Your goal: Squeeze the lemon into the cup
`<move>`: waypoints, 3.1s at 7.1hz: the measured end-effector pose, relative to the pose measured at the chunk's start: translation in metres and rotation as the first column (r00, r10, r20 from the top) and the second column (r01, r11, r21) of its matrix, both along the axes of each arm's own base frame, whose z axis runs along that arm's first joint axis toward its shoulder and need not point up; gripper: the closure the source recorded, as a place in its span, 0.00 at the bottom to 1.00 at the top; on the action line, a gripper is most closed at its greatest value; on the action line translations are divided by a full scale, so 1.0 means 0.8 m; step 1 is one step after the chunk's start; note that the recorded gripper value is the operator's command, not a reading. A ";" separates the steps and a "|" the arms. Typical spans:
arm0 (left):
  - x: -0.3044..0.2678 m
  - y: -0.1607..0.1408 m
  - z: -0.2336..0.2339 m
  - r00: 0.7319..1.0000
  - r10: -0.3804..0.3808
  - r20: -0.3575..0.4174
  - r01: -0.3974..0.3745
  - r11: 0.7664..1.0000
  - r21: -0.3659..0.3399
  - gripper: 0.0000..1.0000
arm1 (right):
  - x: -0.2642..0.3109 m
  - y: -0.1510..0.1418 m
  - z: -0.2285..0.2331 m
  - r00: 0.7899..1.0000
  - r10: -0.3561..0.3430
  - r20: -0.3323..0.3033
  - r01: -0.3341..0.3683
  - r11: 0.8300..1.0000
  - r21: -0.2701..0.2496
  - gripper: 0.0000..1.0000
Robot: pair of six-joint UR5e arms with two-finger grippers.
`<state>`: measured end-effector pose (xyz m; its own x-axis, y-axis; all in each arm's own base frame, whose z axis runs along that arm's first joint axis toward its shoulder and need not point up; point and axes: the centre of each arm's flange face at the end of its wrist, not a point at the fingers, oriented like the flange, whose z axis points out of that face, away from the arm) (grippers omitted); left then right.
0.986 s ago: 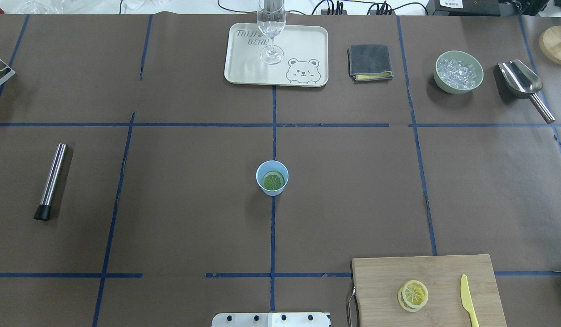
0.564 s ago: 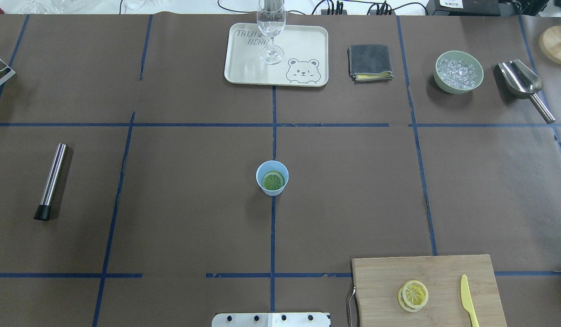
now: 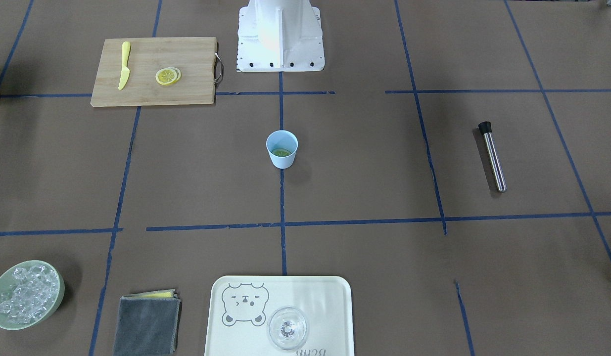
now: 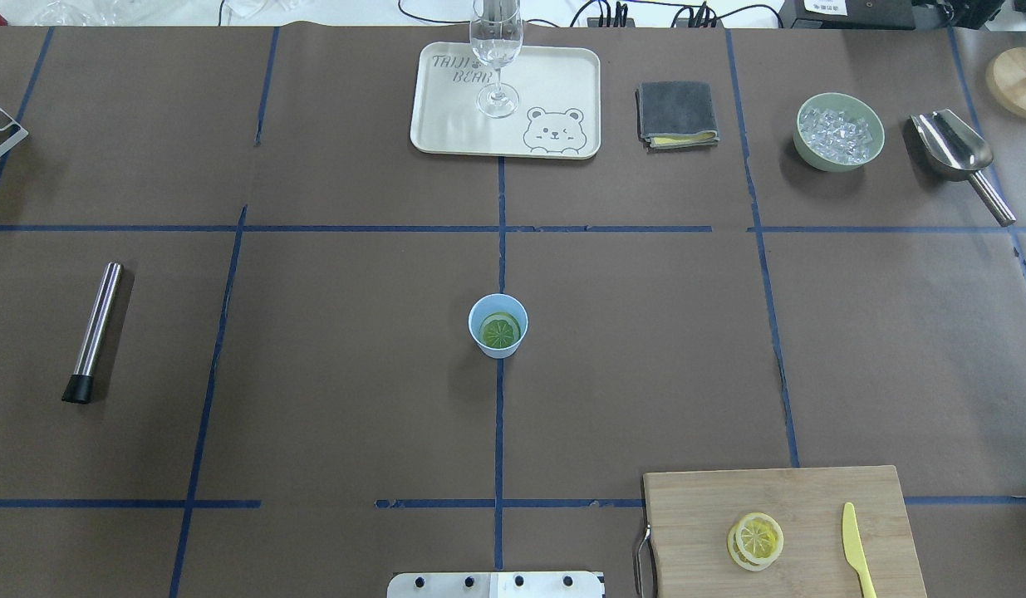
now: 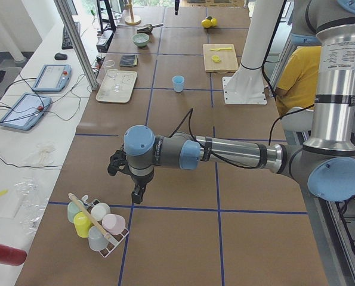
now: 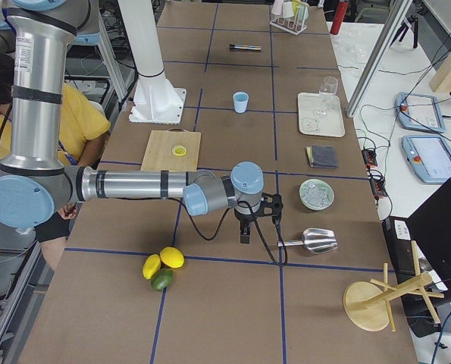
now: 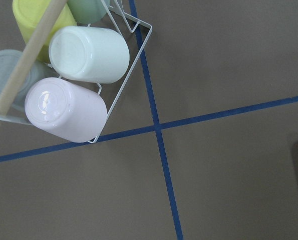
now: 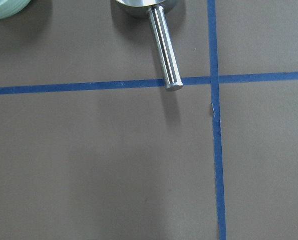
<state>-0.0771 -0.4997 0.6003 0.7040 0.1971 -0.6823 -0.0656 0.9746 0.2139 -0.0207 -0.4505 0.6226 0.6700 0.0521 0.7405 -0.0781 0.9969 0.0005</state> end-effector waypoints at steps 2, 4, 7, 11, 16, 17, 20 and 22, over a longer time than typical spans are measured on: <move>0.000 0.003 0.001 1.000 -0.001 -0.001 0.001 1.000 -0.006 0.00 | 0.007 0.004 -0.003 0.999 -0.041 0.036 0.042 0.999 -0.009 0.00; 0.000 0.011 0.003 1.000 0.003 -0.003 -0.003 1.000 -0.002 0.00 | 0.040 0.000 -0.021 0.994 -0.104 0.010 0.104 0.995 -0.003 0.00; 0.001 0.028 0.006 1.000 0.006 0.001 -0.006 1.000 0.018 0.00 | 0.074 -0.004 -0.044 0.990 -0.128 -0.054 0.129 0.992 0.016 0.00; 0.002 0.030 -0.021 1.000 0.009 0.008 -0.009 1.000 -0.013 0.00 | 0.076 -0.004 -0.050 0.990 -0.126 -0.058 0.127 0.991 0.029 0.00; 0.001 0.066 0.025 1.000 0.009 0.002 -0.009 0.969 -0.246 0.00 | 0.076 0.002 -0.043 0.991 -0.119 -0.056 0.119 0.993 0.009 0.00; 0.001 0.068 0.027 1.000 0.010 0.001 -0.010 0.966 -0.259 0.00 | 0.076 0.002 -0.044 0.991 -0.119 -0.055 0.119 0.993 0.009 0.00; 0.001 0.065 0.023 0.999 0.033 0.000 -0.032 0.978 -0.204 0.00 | 0.076 0.002 -0.043 0.991 -0.120 -0.058 0.120 0.993 0.010 0.00; 0.001 0.064 0.027 0.998 0.067 -0.001 -0.066 0.986 -0.156 0.00 | 0.076 0.002 -0.044 0.991 -0.119 -0.060 0.120 0.993 0.012 0.00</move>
